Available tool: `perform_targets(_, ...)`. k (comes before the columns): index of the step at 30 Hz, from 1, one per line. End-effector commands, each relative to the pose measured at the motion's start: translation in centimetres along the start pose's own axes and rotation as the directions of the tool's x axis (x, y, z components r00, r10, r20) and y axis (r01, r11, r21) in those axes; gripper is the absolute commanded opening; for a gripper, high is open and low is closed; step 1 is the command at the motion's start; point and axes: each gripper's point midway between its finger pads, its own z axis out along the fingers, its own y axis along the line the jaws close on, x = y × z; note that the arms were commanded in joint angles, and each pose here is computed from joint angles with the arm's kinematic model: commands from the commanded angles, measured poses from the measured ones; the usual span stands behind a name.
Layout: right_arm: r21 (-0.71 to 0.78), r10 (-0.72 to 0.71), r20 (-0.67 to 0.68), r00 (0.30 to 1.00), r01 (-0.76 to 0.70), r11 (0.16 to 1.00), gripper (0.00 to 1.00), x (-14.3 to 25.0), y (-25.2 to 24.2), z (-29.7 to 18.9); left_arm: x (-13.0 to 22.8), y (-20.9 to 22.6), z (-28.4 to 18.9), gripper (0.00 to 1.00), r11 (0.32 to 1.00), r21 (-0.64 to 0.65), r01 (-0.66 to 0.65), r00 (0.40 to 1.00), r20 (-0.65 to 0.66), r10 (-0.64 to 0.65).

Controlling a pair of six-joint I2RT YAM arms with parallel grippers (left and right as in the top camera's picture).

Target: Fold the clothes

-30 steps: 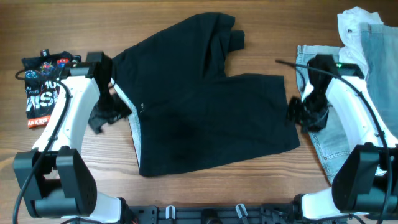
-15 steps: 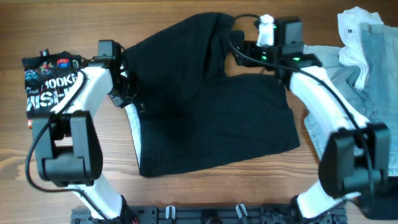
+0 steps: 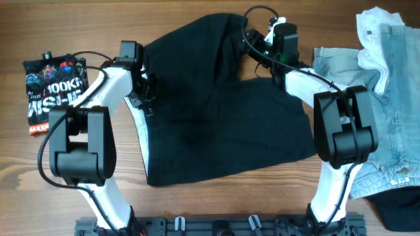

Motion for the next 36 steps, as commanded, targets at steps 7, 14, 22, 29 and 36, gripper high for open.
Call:
perform_targets(7, 0.099, 0.282, 0.092, 0.955, -0.290, 0.952, 0.57, -0.1, -3.5, 1.0, 2.6, 1.3, 2.5, 0.57, 0.999, -0.043, -0.001, 0.995, -0.104, -0.004)
perform_targets(14, 0.116, 0.294, 0.139, 0.946, -0.310, 0.944, 0.09, -0.7, -4.2, 1.1, 2.9, 1.4, 2.5, 0.56, 0.999, -0.050, 0.001, 0.993, -0.114, -0.007)
perform_targets(22, -0.043, 0.361, 0.005, 0.933, -0.361, 0.932, 0.99, -0.3, 0.0, 1.4, 2.9, 1.5, 2.4, 0.55, 0.999, -0.051, 0.002, 0.993, -0.116, -0.008)
perform_targets(29, -0.039, 0.450, 0.108, 0.886, -0.449, 0.893, 0.94, -1.6, -0.3, 1.5, 2.9, 1.5, 2.4, 0.55, 0.999, -0.051, 0.001, 0.993, -0.116, -0.007)
perform_targets(36, 0.096, 0.483, 0.147, 0.863, -0.499, 0.861, 0.78, 0.2, -2.7, 1.7, 2.9, 1.5, 2.4, 0.54, 0.999, -0.051, 0.002, 0.993, -0.116, -0.008)
